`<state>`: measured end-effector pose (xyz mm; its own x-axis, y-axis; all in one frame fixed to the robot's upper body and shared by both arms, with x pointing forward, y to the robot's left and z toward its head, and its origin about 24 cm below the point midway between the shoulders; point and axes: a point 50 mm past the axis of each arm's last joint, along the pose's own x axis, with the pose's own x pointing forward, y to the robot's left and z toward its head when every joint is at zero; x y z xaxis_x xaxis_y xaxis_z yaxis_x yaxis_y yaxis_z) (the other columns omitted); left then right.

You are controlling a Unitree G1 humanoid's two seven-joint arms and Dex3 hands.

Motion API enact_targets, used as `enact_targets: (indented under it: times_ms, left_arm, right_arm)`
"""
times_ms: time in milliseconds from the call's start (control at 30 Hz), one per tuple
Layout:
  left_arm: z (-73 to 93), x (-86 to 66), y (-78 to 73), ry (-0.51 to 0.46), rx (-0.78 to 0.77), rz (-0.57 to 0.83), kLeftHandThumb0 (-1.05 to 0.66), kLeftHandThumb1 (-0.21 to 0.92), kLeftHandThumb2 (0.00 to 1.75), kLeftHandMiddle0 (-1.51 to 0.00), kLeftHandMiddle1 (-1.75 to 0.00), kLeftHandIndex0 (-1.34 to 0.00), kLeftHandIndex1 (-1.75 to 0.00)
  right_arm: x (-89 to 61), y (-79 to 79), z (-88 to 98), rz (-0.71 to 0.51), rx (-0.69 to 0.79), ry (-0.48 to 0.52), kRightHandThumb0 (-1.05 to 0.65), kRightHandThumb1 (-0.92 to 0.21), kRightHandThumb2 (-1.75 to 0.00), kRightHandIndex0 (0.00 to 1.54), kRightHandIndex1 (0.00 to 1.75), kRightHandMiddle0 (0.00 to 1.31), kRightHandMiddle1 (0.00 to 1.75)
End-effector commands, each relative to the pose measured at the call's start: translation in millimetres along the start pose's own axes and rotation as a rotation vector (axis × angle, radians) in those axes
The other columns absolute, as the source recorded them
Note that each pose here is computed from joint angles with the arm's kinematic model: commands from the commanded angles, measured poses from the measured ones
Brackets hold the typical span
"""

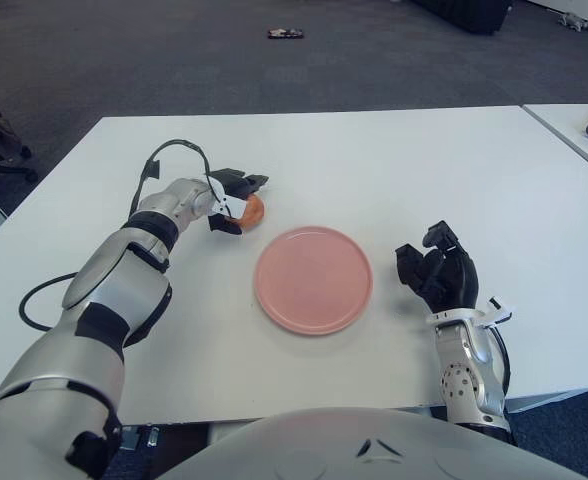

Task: Put the apple into the plate.

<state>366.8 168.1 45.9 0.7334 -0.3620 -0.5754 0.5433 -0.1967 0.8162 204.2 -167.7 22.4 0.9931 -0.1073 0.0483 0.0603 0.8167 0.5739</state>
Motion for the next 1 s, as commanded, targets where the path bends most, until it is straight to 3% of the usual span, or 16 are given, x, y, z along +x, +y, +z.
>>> enact_targets:
  times_ms: [0,233,300,400,467,567,667,767,967]
  left_arm:
    - [-7.2,-1.7,-35.1,0.031,-0.043,-0.144,-0.59,0.13,1.16,0.0,-0.85,0.0,-0.96]
    - [-8.0,-2.4,-34.9,0.023,-0.097,-0.093,-0.53,0.05,1.3,0.0,-1.36,0.0,-1.42]
    - [-8.3,-2.6,-35.2,0.023,-0.105,-0.082,-0.56,0.07,1.33,0.0,-1.51,0.0,-1.59]
    - [-8.6,-3.0,-35.5,0.02,-0.128,-0.035,-0.58,0.1,1.36,-0.05,-1.66,0.0,-1.69]
    - [-9.1,-3.1,-35.7,0.023,-0.143,-0.006,-0.58,0.11,1.36,-0.11,-1.7,-0.01,-1.72]
    - [-9.9,-3.2,-36.0,0.031,-0.171,0.026,-0.52,0.11,1.35,-0.5,-1.73,-0.17,-1.74]
    - [-10.8,-3.3,-36.9,0.037,-0.203,0.055,-0.46,0.14,1.34,-0.69,-1.74,-0.32,-1.74]
    - [-11.1,-3.3,-37.3,0.04,-0.212,0.069,-0.47,0.26,1.31,-0.8,-1.74,-0.5,-1.75]
    - [-10.9,-4.3,-39.1,0.038,-0.234,0.172,-0.47,0.31,1.3,-0.89,-1.75,-0.59,-1.75]
  right_arm:
    - [-0.9,4.4,-0.9,-0.028,0.073,-0.02,-0.57,-0.13,-1.55,1.33,1.75,0.77,1.75]
    - [-0.9,5.1,0.9,-0.028,0.091,-0.032,-0.57,-0.12,-1.57,1.35,1.75,0.79,1.75]
    - [-0.8,5.1,1.2,-0.029,0.091,-0.033,-0.58,-0.11,-1.58,1.35,1.75,0.79,1.75]
    - [-0.9,5.2,2.1,-0.032,0.089,-0.038,-0.58,-0.11,-1.58,1.35,1.75,0.79,1.75]
    - [-0.7,5.1,2.7,-0.033,0.09,-0.042,-0.58,-0.11,-1.58,1.35,1.75,0.79,1.75]
    - [-0.7,5.0,3.7,-0.032,0.09,-0.05,-0.58,-0.11,-1.58,1.35,1.75,0.8,1.75]
    - [-0.6,4.9,4.7,-0.035,0.09,-0.056,-0.58,-0.1,-1.59,1.34,1.75,0.8,1.75]
    - [-0.5,4.9,5.0,-0.037,0.09,-0.058,-0.58,-0.1,-1.59,1.34,1.75,0.8,1.75]
    - [0.0,4.8,7.0,-0.037,0.089,-0.072,-0.58,-0.1,-1.59,1.34,1.75,0.8,1.75]
